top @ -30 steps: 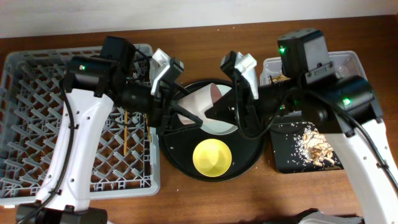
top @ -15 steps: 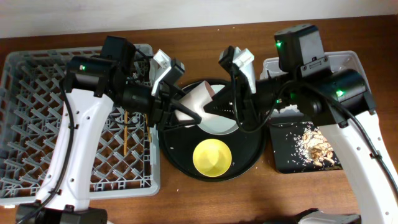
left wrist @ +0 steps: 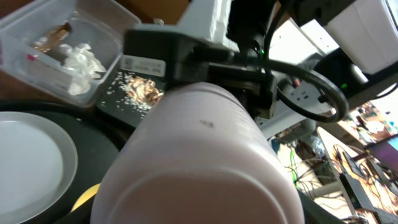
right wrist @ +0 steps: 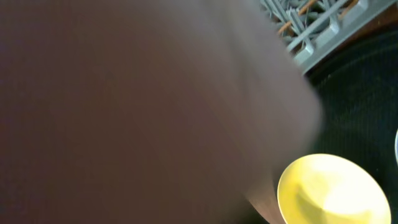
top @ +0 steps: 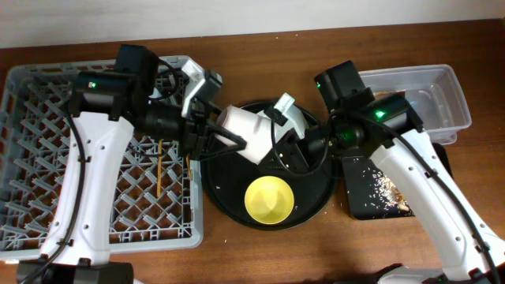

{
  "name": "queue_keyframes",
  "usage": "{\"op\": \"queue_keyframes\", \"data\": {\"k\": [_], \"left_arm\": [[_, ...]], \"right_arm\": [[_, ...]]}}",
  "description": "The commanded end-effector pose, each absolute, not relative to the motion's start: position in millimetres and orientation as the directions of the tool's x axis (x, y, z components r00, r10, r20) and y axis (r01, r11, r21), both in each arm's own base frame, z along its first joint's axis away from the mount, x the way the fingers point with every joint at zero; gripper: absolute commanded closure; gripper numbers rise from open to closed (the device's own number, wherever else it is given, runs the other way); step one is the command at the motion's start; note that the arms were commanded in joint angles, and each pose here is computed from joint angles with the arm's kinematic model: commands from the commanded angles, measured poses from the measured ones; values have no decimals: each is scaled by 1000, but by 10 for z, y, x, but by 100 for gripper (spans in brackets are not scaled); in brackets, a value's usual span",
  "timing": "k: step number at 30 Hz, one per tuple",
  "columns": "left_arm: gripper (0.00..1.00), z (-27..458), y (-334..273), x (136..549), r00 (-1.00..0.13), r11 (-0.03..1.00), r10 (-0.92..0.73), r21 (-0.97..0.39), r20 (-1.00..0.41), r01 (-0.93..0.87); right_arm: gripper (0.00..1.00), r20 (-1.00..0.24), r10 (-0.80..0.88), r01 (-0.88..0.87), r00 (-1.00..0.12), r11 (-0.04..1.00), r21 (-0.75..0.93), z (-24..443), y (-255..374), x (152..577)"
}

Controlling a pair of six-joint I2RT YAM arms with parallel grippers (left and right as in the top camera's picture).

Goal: Sort waste into correct bins and load items into the dishwasher rack
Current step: 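Place the pink cup upside down in the rack with the left gripper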

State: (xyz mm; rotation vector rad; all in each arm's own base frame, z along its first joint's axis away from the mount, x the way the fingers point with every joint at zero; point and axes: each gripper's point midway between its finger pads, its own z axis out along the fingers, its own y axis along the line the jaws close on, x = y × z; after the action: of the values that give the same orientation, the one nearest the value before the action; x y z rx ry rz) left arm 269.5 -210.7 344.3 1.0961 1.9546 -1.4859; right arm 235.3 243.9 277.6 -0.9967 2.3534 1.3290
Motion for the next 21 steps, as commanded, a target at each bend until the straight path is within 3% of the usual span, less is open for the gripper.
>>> {"op": "queue_keyframes", "data": {"k": [1, 4, 5, 6, 9, 15, 21], "left_arm": [[66, 3279, -1688, 2991, -644, 298, 303, -572, -702, 764], [72, 2755, -835, 3292, -880, 733, 199, -531, -430, 425], [71, 2541, -412, 3372, -951, 891, 53, -416, -306, 183], [71, 2419, -59, 3402, -965, 962, -82, -274, -250, -11], [71, 2272, 220, 3455, -947, 973, -215, -136, -240, -186], [70, 1489, 158, 3710, -935, 964, -232, -194, -268, -183], [70, 1456, 171, 3822, -921, 963, -237, -199, -308, -181]], "right_arm": [[76, -488, -413, -637, -769, 433, 638, 2653, 2251, 2476], [76, -423, -389, -574, -819, 561, 596, 2479, 1957, 2590], [75, -410, -395, -569, -822, 581, 582, 2417, 1928, 2591], [76, -389, -399, -557, -830, 589, 585, 2348, 1912, 2567], [76, -348, -408, -536, -844, 620, 573, 2161, 1854, 2538], [75, -347, -411, -538, -843, 630, 561, 2121, 1837, 2554], [71, -346, -411, -537, -844, 630, 561, 2120, 1837, 2553]]}}
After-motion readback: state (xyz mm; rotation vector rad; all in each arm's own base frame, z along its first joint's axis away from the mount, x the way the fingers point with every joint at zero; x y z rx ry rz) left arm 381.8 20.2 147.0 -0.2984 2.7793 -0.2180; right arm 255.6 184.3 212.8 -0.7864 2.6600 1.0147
